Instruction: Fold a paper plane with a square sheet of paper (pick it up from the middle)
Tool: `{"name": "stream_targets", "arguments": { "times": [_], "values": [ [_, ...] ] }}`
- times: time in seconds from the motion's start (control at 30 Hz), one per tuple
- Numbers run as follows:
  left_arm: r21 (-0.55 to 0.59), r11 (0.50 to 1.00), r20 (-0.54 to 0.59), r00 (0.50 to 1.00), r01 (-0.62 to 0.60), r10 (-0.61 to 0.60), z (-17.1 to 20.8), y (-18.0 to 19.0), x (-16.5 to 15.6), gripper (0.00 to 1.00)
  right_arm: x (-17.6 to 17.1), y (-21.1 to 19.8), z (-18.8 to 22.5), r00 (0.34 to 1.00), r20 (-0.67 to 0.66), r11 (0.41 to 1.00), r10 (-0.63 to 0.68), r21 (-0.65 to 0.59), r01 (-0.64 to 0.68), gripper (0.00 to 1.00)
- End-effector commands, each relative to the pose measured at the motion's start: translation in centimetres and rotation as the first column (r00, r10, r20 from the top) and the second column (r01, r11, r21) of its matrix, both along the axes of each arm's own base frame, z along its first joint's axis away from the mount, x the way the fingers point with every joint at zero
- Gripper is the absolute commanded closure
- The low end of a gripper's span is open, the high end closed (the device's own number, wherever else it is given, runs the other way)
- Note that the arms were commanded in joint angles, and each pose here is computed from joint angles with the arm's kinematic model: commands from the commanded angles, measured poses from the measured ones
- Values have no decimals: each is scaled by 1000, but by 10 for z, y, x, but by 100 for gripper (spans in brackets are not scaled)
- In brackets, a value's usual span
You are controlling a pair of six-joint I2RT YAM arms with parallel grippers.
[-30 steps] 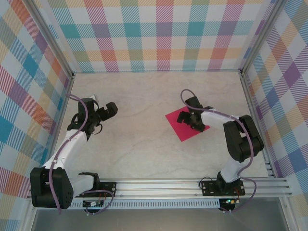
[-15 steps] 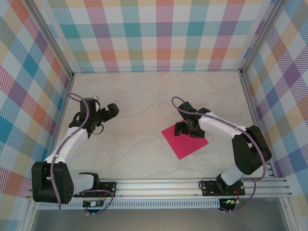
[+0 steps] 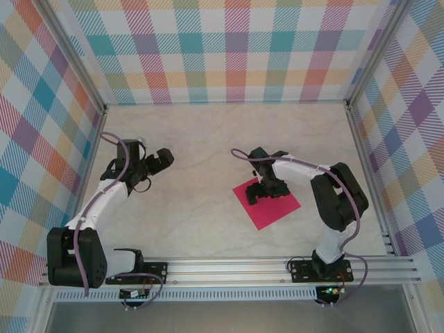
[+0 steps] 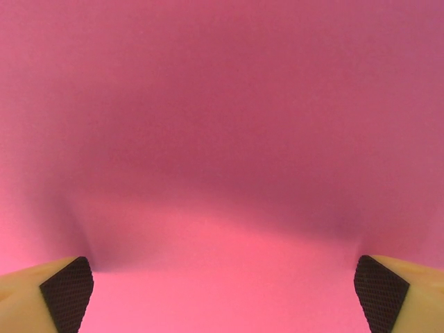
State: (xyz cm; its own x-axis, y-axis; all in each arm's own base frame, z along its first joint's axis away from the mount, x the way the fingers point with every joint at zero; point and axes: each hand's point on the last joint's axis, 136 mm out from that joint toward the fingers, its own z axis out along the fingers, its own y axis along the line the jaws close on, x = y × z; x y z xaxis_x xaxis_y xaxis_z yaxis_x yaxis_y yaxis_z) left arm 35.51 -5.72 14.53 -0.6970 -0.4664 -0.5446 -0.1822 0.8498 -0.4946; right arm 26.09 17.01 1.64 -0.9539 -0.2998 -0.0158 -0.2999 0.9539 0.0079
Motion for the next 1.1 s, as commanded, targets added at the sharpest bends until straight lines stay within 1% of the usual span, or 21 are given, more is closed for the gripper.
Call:
{"name": "stream_targets", "arguments": {
  "times": [0.0, 0.17, 0.27, 0.37, 0.47, 0.63, 0.77, 0.83, 0.93, 1.0, 1.07],
  "values": [
    [-18, 999, 8, 999, 31, -31, 9, -8, 1, 0, 2, -1, 1, 999, -20, 999, 29, -12, -29, 0],
    [-19, 999, 6, 999, 40, -40, 8, -10, 1, 0, 0, -6, -12, 998, -57, 998, 13, -56, -16, 0],
    [-17, 999, 4, 999, 36, -36, 8, -9, 1, 0, -3, -10, -18, 996, -85, 996, -4, -86, -3, 3],
    [-20, 999, 6, 999, 38, -38, 9, -10, 1, 0, -7, -6, -21, 993, -114, 998, -18, -66, 11, 6],
    [-21, 999, 6, 999, 40, -40, 9, -10, 1, 0, -13, 2, -26, 989, -142, 999, -31, -21, 28, 11],
    [-22, 999, 6, 999, 45, -45, 10, -11, 1, 0, -18, 2, -34, 985, -162, 998, -57, -8, 56, 14],
    [-24, 999, 6, 999, 47, -47, 10, -11, 1, 0, -16, 1, -33, 986, -149, 997, -73, -11, 72, 19],
    [-26, 999, 3, 999, 47, -47, 9, -11, 0, 0, -13, 3, -27, 989, -128, 997, -77, 2, 78, 23],
    [-38, 998, -1, 999, 47, -47, 7, -13, -1, 0, -5, 13, -10, 993, -81, 994, -86, 63, 91, 36],
    [-53, 998, -3, 999, 44, -44, 5, -14, -1, 0, -1, 27, 5, 993, -58, 983, -100, 151, 108, 44],
    [-76, 996, -14, 999, 40, -41, 0, -17, -4, 0, 3, 49, 25, 992, -52, 950, -116, 286, 126, 53]
  ]
}}
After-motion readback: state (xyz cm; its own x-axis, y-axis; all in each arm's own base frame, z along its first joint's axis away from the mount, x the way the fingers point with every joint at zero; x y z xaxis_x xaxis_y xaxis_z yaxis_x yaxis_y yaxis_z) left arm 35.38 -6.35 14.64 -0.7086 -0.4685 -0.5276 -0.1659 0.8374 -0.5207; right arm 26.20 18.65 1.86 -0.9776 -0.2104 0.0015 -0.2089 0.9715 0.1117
